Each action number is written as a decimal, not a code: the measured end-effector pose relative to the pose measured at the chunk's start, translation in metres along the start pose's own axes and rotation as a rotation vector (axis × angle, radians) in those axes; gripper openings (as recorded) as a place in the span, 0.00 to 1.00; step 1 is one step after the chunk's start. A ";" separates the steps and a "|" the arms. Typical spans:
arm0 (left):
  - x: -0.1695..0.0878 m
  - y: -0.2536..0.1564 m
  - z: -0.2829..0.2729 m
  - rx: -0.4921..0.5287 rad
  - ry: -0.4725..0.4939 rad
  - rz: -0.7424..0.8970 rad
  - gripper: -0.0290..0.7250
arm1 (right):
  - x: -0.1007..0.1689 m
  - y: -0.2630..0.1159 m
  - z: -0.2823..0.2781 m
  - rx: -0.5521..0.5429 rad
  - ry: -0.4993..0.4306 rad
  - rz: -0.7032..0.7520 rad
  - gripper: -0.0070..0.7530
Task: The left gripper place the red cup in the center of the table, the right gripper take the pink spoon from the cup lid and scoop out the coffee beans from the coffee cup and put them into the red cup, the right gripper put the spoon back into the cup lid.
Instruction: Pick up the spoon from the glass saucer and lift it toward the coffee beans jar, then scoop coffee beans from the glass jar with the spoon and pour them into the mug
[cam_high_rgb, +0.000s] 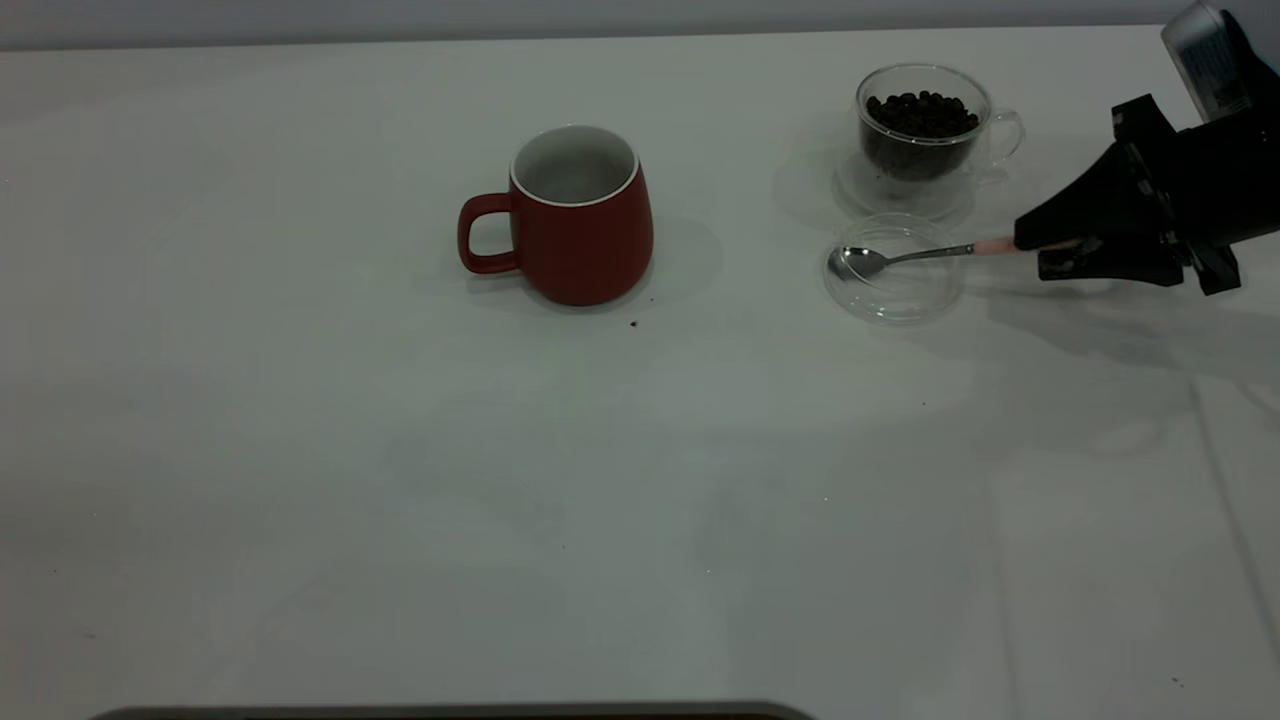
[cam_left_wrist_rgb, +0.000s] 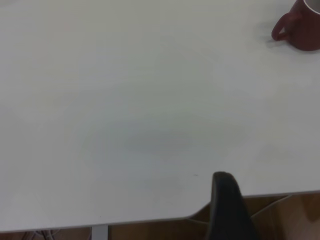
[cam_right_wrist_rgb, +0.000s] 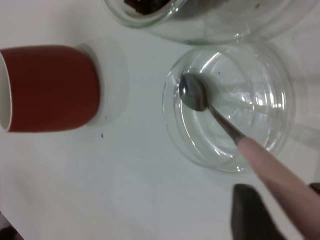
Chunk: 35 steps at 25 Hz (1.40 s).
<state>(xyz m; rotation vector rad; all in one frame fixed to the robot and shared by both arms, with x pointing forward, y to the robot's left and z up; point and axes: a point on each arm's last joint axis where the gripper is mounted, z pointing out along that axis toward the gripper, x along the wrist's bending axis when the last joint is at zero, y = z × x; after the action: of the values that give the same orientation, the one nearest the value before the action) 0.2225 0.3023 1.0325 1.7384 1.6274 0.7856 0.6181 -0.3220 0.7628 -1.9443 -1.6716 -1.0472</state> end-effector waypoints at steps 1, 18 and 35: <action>0.000 0.000 0.000 0.000 0.000 0.000 0.69 | 0.000 -0.001 0.000 0.007 -0.001 -0.009 0.29; 0.000 0.000 0.000 0.000 0.000 -0.002 0.69 | 0.034 0.009 -0.031 0.077 0.016 -0.181 0.16; 0.000 0.000 0.000 0.000 0.000 -0.002 0.69 | 0.065 0.044 -0.065 -0.164 -0.085 -0.209 0.16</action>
<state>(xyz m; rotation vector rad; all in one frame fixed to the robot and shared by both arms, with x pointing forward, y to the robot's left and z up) 0.2225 0.3023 1.0325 1.7366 1.6289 0.7847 0.6420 -0.3330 0.8608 -1.9712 -1.9241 -1.2286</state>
